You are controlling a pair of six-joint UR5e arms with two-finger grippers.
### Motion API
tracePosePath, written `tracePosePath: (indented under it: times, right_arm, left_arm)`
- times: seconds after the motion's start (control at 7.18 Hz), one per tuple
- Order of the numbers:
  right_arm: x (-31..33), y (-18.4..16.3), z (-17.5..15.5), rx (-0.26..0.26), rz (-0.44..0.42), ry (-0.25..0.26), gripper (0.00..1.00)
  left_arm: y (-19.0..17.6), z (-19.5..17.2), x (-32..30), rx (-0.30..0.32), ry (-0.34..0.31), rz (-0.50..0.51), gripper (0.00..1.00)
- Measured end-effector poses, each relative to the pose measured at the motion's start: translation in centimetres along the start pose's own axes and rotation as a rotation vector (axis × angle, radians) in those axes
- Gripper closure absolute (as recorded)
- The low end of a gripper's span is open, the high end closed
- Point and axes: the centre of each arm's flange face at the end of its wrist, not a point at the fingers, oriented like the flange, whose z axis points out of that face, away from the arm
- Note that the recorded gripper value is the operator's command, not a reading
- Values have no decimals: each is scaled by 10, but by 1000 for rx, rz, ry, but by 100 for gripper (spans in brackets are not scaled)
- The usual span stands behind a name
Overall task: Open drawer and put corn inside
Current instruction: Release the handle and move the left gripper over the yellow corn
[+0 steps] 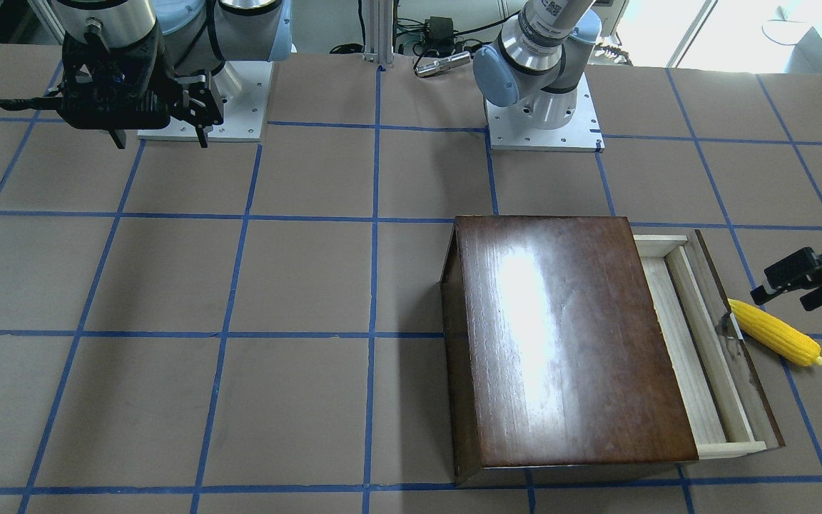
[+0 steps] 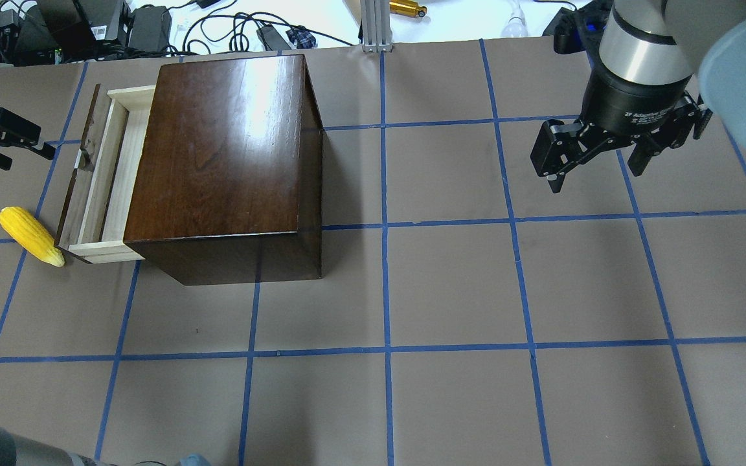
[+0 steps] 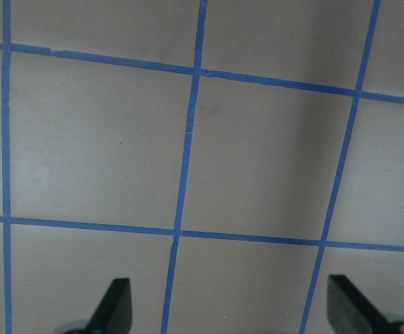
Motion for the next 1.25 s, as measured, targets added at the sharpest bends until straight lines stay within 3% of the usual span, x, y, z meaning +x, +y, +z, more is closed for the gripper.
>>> tracePosePath:
  times: [0.28, 0.56, 1.25]
  right_arm:
    - [0, 0, 0, 0, 0, 0, 0]
    - [0, 0, 0, 0, 0, 0, 0]
    - [0, 0, 0, 0, 0, 0, 0]
  left_arm:
    - [15, -23, 2, -32, -84, 2, 0]
    - [23, -15, -44, -33, -118, -35, 0]
    - [16, 67, -142, -54, -168, -45, 0]
